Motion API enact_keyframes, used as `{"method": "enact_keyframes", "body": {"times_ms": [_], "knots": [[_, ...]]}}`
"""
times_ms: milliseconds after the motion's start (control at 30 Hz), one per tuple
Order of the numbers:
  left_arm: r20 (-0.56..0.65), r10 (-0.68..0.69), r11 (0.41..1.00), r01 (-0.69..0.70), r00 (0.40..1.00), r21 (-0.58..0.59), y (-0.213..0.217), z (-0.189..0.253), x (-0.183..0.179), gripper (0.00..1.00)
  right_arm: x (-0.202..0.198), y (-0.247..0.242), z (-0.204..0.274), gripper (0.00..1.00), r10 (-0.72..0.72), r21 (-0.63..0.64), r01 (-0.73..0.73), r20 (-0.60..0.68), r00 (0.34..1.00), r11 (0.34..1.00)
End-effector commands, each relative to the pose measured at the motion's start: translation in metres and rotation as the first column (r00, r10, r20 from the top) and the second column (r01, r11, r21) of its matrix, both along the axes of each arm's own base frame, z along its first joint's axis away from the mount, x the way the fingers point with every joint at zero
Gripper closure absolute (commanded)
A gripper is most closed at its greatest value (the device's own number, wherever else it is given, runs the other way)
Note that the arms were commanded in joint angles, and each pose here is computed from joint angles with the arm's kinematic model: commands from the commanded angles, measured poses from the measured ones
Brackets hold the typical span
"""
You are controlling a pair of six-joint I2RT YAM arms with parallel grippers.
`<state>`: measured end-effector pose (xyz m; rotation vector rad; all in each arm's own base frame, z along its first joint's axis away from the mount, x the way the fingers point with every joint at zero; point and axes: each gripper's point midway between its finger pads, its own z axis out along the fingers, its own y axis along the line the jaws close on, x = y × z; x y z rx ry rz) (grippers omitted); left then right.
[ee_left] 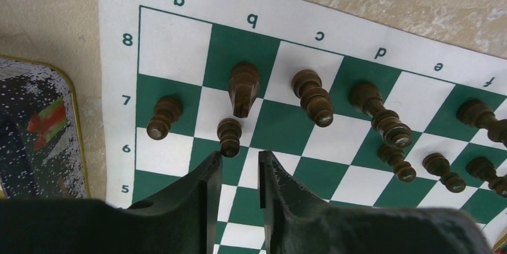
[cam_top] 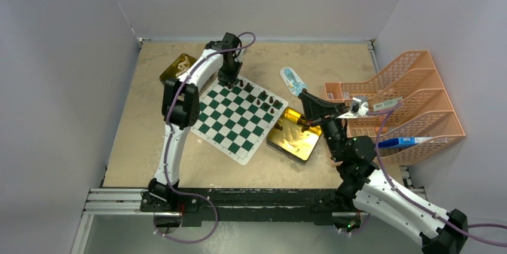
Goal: Set up the chess pieces on the board
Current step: Move the chess piece to the chessboard, then place the chess piece on the chessboard.
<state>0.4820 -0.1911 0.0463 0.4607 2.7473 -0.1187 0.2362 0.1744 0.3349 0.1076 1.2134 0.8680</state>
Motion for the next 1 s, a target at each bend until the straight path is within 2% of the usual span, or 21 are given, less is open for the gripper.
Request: {"method": "enact_keyframes", "body": {"times_ms": [0,133,233,333,367,467,567,633,733,900,967], "knots": [[0.096,-0.003,0.997,0.01,0.995,-0.077,-0.008,0.041,0.012,0.71,-0.003,0.002,0.024,1.0,0.014,0.04,-0.016,0.053,0.998,0.999],[0.154,0.004,0.99,0.017,0.988,-0.137,-0.015,0.074,0.013,0.7,-0.001,0.012,0.017,1.0,0.05,0.022,-0.051,0.028,0.998,0.998],[0.208,-0.017,0.971,0.065,0.978,-0.23,-0.026,0.112,0.006,0.68,-0.006,0.022,0.013,1.0,0.101,-0.021,-0.1,0.025,0.995,0.995],[0.283,-0.047,0.927,0.147,0.958,-0.346,-0.035,0.163,-0.013,0.68,-0.012,0.028,0.014,1.0,0.146,-0.05,-0.143,0.054,0.988,0.988],[0.321,-0.069,0.895,0.2,0.945,-0.398,-0.041,0.183,-0.022,0.68,-0.015,0.032,0.014,1.0,0.167,-0.063,-0.163,0.07,0.983,0.985],[0.42,-0.162,0.747,0.389,0.893,-0.539,-0.057,0.237,-0.066,0.66,-0.015,0.054,0.003,1.0,0.25,-0.136,-0.243,0.04,0.967,0.961],[0.535,-0.231,0.604,0.551,0.813,-0.576,-0.062,0.284,-0.112,0.64,-0.016,0.068,-0.006,1.0,0.311,-0.159,-0.307,0.002,0.95,0.938],[0.592,-0.255,0.535,0.621,0.765,-0.573,-0.062,0.304,-0.141,0.64,-0.019,0.073,-0.006,1.0,0.339,-0.149,-0.334,0.009,0.941,0.931],[0.633,-0.238,0.457,0.66,0.736,-0.596,-0.059,0.324,-0.179,0.62,-0.019,0.075,0.003,1.0,0.352,-0.086,-0.349,0.023,0.936,0.933],[0.708,-0.225,0.219,0.743,0.669,-0.633,-0.059,0.347,-0.247,0.58,-0.019,0.089,0.024,1.0,0.437,0.09,-0.435,-0.013,0.899,0.896],[0.716,-0.21,0.165,0.746,0.666,-0.645,-0.057,0.349,-0.264,0.55,-0.019,0.092,0.038,1.0,0.465,0.164,-0.459,0.007,0.885,0.873]]}}
